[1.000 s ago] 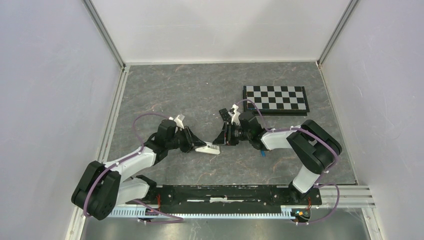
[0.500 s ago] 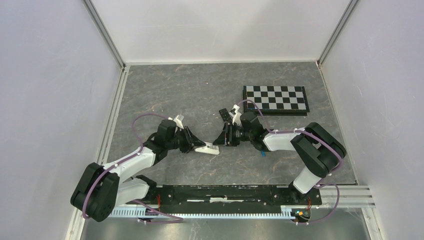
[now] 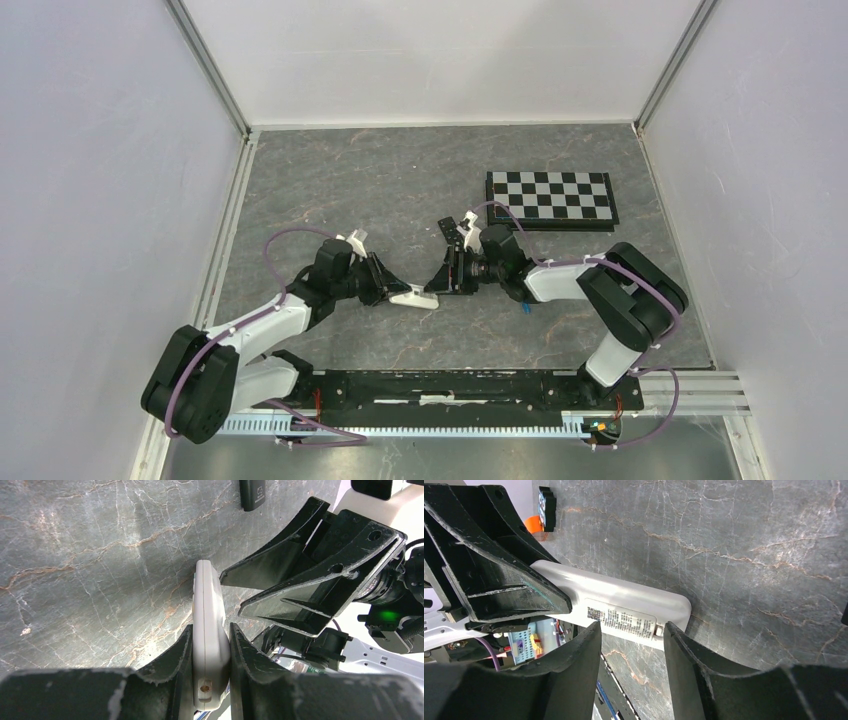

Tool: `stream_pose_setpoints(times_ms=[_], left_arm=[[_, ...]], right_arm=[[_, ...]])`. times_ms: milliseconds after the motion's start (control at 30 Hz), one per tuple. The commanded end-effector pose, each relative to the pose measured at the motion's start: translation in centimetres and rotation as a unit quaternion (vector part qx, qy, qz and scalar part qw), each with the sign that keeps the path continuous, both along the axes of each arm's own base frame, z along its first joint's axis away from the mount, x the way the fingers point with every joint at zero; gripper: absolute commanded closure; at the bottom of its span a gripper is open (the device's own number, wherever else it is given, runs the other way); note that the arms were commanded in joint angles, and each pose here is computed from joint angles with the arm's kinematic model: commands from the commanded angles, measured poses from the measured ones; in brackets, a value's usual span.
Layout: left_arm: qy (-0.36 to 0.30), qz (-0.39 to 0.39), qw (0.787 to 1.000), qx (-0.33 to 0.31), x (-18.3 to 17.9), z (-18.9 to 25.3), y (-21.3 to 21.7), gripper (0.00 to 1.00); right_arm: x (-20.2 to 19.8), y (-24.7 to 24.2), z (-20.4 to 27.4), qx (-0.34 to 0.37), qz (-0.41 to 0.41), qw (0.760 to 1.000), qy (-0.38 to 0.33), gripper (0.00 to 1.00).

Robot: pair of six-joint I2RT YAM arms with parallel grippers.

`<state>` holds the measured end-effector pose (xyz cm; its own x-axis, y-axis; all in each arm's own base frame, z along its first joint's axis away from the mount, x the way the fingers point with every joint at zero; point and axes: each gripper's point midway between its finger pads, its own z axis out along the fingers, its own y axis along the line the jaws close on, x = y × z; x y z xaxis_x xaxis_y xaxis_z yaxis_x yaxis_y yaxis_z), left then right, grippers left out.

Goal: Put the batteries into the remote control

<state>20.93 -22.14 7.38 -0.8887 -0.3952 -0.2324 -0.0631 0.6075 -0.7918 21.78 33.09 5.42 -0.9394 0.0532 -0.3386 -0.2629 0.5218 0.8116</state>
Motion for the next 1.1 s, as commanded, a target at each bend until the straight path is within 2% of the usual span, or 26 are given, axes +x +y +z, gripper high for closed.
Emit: stream_pose_setpoints(times_ms=[0,467,700,867,1067], left_arm=[[0.012,0.029,0.999,0.031,0.6,-1.0,0.9,0.98],[0.002,-0.002,1.000,0.017,0.4,-0.5,0.1,0.98],[0.007,-0.021,1.000,0.015,0.0,-1.1,-0.2,0.98],[0.008,-0.024,1.000,0.018,-0.1,-1.4,-0.2,0.98],[0.015,-0.021,0.999,0.026,0.0,-2.0,-0.1,0.98]], right_arm=[[-0.2,0.2,0.1,0.009,0.006,1.000,0.001,0.46],[-0.2,0.6,-0.2,0.028,0.006,1.000,0.013,0.45],[-0.6,0.7,0.2,0.063,-0.001,0.998,0.031,0.44],[-0.9,1.4,2.3,0.124,0.006,0.992,0.030,0.45],[-1.5,3.2,10.0,0.275,0.037,0.961,0.012,0.48]])
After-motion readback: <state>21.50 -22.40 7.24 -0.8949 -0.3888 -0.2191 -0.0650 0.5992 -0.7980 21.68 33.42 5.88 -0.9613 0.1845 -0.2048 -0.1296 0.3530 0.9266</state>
